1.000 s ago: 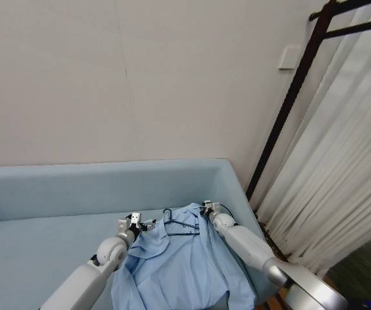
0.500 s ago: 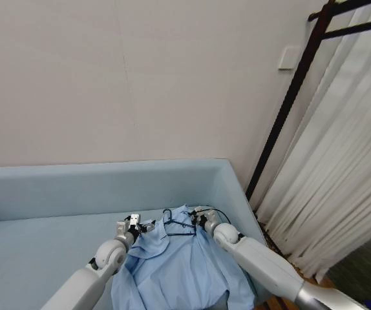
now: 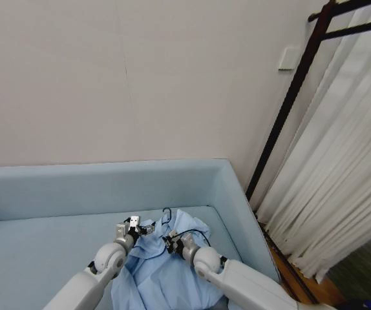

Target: Pick up the clothes from the sofa and hang them on the clothes hanger.

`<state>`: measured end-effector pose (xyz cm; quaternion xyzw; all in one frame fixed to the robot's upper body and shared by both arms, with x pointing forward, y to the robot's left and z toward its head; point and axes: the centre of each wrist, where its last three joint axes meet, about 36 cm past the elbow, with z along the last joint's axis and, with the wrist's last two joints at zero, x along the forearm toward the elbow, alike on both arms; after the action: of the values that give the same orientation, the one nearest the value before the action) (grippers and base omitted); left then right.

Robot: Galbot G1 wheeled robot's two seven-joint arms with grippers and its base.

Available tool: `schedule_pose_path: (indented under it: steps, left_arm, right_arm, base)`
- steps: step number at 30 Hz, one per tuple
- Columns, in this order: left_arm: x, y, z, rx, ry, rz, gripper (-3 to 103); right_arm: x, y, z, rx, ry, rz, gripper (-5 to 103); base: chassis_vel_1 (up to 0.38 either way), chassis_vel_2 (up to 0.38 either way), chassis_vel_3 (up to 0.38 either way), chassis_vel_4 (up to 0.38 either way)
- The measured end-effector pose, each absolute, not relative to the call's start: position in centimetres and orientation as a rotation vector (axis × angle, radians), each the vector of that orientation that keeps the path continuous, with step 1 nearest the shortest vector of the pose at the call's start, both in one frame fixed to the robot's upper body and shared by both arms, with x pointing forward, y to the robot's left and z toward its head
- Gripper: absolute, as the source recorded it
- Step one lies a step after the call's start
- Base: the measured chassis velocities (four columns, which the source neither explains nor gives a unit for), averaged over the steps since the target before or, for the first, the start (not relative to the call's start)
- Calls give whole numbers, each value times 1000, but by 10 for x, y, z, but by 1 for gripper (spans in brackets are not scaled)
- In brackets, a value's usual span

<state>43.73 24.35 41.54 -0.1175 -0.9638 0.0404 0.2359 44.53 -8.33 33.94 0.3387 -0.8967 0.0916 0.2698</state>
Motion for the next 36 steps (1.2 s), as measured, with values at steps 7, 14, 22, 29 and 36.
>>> schedule_pose_path:
  steps: [7, 14, 22, 29, 36]
  left_arm:
    - [437, 242, 415, -317, -2651, 117, 100]
    - [442, 240, 411, -308, -2650, 135, 100]
    - [434, 241, 411, -298, -2658, 151, 100]
    - [435, 245, 416, -277, -2678, 142, 100]
    - [438, 247, 418, -275, -2688, 145, 100]
  right_arm:
    - [448, -93, 340, 789, -2438, 223, 4]
    - [414, -123, 381, 783, -2501, 202, 31]
    - [372, -156, 421, 723, -2511, 122, 58]
    - [371, -219, 424, 716, -2346, 221, 85]
    - [374, -252, 420, 718, -2231, 253, 100]
  base:
    - [0, 0, 0, 0]
    - [0, 0, 0, 0]
    - [0, 0, 0, 0]
    - [0, 0, 0, 0]
    - [0, 0, 0, 0]
